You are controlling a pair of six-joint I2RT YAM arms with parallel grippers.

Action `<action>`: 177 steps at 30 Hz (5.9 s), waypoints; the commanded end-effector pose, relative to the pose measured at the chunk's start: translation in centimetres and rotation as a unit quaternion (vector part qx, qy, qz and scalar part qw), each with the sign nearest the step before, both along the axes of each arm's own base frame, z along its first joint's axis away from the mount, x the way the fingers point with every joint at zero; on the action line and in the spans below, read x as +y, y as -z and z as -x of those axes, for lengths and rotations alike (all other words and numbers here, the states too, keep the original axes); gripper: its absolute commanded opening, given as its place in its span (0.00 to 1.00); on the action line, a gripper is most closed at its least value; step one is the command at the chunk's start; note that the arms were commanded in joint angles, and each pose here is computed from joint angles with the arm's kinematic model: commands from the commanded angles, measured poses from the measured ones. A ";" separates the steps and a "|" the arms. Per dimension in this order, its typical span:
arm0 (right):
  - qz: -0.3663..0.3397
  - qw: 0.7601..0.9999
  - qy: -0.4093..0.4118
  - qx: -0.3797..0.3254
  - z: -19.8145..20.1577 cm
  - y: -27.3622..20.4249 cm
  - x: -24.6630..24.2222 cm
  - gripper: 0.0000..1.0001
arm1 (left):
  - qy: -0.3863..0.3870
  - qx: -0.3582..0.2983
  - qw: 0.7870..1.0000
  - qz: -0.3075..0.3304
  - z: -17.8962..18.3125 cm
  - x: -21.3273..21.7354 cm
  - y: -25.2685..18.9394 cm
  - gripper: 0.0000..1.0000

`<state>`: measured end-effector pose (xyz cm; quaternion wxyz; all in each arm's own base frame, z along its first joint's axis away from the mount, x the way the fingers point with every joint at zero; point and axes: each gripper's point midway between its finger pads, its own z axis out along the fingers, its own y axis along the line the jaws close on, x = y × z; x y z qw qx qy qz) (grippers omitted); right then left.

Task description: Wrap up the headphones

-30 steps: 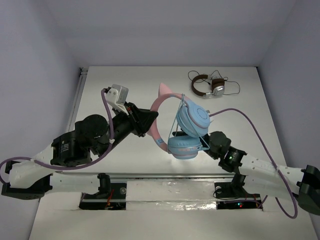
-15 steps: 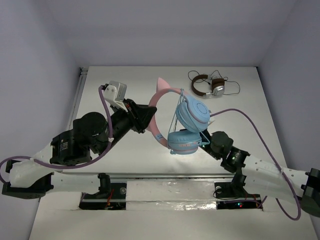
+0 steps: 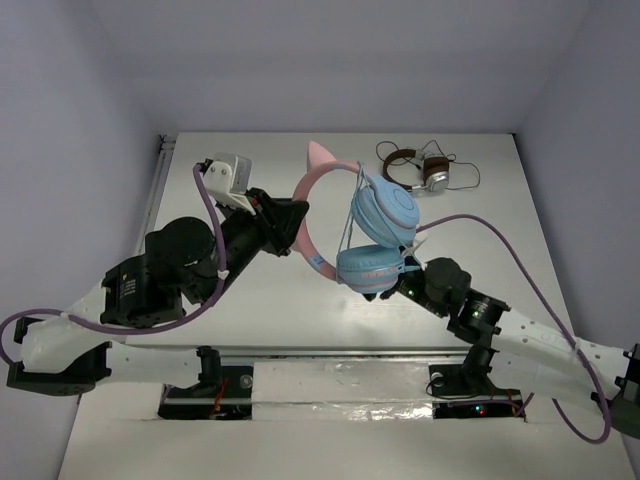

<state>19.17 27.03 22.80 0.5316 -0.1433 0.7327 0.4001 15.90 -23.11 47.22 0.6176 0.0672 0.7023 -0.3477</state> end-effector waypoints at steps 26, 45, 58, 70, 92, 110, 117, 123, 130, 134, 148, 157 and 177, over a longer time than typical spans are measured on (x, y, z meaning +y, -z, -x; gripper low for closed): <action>-0.040 0.998 0.038 -0.029 -4.0 0.9 3.7 0.00 | 0.027 -0.014 0.994 0.103 0.7 -0.9 -5.8 0.00; 0.035 0.995 -0.002 0.098 5.4 4.8 4.8 0.00 | -0.301 -0.042 0.952 0.017 -9.4 5.4 -3.2 0.00; 0.124 0.986 -0.002 0.114 9.9 4.7 7.2 0.00 | -0.360 0.011 0.929 -0.090 -15.0 5.7 8.4 0.00; 0.160 0.985 0.014 0.065 9.7 -0.7 5.4 0.00 | -0.309 0.101 0.931 -0.165 -12.1 5.6 23.8 0.00; 0.191 0.969 0.138 -0.078 2.5 -6.5 0.1 0.00 | -0.157 0.157 0.946 -0.235 -2.4 -0.4 31.7 0.00; 0.329 0.915 0.169 -0.162 0.6 -4.8 -1.4 0.00 | -0.064 0.169 0.931 -0.316 2.3 0.4 29.4 0.00; 0.323 0.908 0.204 -0.174 0.0 -5.8 -2.2 0.00 | 0.031 0.164 0.940 -0.297 4.1 -1.1 28.1 0.00; 0.298 0.906 0.235 -0.186 -0.4 -8.5 -3.2 0.00 | 0.033 0.163 0.936 -0.311 4.1 -1.4 27.8 0.00; 0.308 0.890 0.265 -0.208 -1.0 -9.6 -3.5 0.00 | 0.002 0.158 0.922 -0.354 3.4 -0.9 28.0 0.00; 0.300 0.885 0.285 -0.212 -1.1 -9.6 -4.2 0.00 | 0.011 0.151 0.928 -0.340 3.4 -0.7 27.1 0.00; 0.195 0.879 0.379 -0.212 -1.7 -11.5 -8.3 0.00 | 0.099 0.146 0.934 -0.309 5.4 -1.8 24.7 0.00; 0.134 0.876 0.414 -0.208 -1.6 -14.9 -9.5 0.00 | 0.077 0.145 0.924 -0.344 4.6 -2.5 25.3 0.00; 0.180 0.861 0.426 -0.211 -3.0 -12.0 -9.6 0.04 | 0.216 0.140 0.916 -0.308 8.2 -4.5 24.6 0.00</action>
